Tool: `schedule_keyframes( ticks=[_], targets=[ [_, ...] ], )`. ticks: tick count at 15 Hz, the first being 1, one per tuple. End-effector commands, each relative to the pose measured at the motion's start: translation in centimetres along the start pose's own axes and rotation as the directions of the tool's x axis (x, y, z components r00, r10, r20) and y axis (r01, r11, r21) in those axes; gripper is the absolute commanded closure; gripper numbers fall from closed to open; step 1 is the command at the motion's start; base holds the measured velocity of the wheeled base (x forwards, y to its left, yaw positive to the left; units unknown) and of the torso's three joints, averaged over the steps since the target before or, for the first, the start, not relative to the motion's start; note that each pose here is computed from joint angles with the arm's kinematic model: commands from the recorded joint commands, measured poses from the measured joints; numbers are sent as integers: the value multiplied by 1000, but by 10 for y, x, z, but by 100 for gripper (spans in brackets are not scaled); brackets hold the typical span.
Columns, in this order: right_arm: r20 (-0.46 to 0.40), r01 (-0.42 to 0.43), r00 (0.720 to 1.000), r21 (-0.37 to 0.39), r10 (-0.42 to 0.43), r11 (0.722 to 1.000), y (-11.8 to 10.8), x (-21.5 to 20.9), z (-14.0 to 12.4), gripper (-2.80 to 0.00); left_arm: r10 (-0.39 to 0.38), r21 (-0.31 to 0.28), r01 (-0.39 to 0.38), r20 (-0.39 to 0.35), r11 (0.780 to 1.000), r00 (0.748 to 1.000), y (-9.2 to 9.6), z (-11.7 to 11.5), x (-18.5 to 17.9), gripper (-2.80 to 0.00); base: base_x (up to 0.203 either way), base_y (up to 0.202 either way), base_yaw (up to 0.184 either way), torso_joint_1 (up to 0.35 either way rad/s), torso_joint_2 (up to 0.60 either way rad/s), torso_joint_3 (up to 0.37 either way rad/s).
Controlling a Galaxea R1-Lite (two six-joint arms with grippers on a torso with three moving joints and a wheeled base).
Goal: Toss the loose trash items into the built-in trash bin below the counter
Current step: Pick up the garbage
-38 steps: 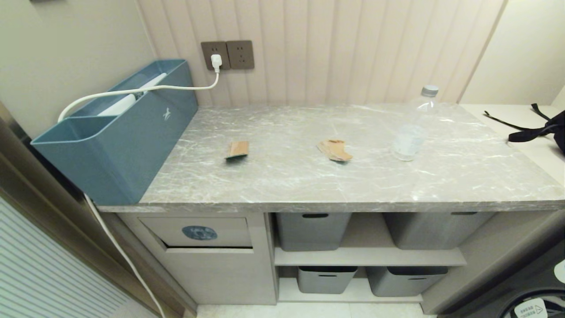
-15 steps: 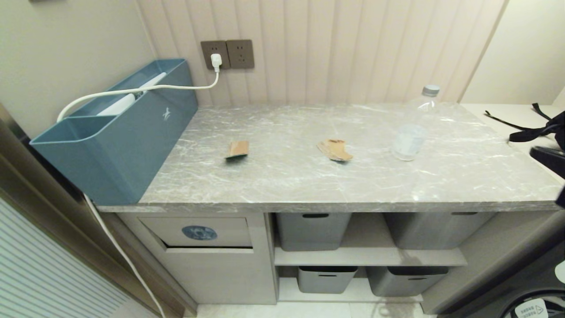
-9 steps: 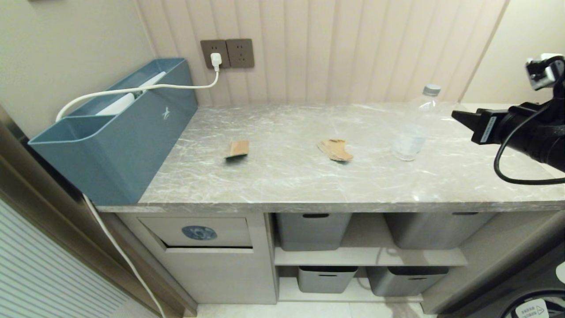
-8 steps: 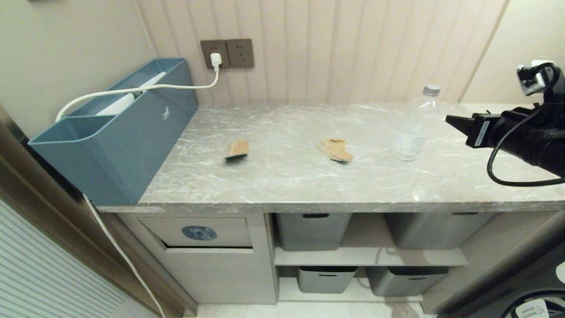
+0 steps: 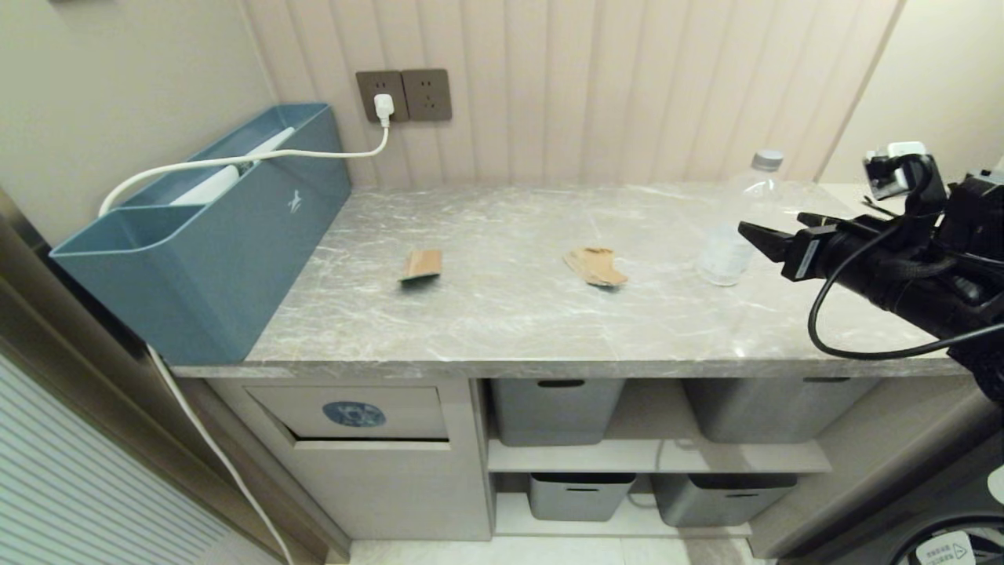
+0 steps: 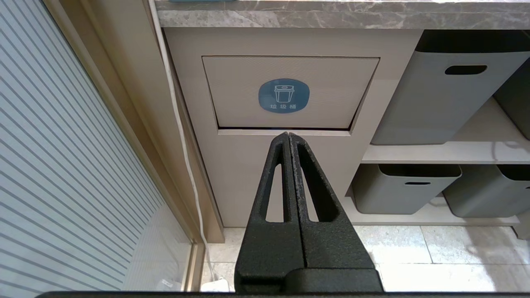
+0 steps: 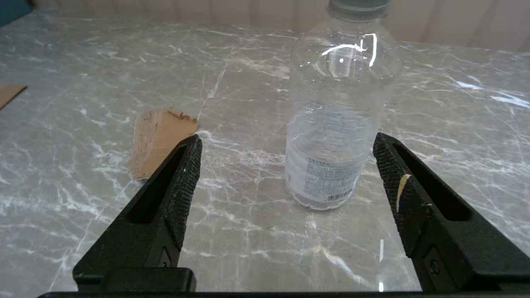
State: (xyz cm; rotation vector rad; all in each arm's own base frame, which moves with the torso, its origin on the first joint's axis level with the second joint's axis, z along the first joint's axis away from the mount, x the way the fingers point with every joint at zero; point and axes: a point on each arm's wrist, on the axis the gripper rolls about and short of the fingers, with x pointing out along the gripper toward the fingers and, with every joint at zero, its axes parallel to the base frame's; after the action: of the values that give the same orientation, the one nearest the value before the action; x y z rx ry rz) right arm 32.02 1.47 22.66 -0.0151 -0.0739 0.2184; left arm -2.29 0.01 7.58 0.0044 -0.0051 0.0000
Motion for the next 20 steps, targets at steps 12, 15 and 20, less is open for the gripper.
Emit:
schedule_keyframes(
  ticks=[12, 15, 20],
  targets=[
    [41, 3, 999, -6, -3, 1000, -10, 50, -16, -280, 0, 0, 0, 3, 1000, 1000, 0, 0, 0, 0, 0, 0, 0, 0, 0, 0],
    [55, 5, 998, -4, -5, 1000, -12, 59, -15, -280, 0, 0, 0, 3, 1000, 1000, 0, 0, 0, 0, 0, 0, 0, 0, 0, 0],
    [59, 21, 998, -5, -21, 1000, -16, 60, -15, -280, 2, -1, -2, 3, 1000, 1000, 0, 0, 0, 0, 0, 0, 0, 0, 0, 0]
  ],
)
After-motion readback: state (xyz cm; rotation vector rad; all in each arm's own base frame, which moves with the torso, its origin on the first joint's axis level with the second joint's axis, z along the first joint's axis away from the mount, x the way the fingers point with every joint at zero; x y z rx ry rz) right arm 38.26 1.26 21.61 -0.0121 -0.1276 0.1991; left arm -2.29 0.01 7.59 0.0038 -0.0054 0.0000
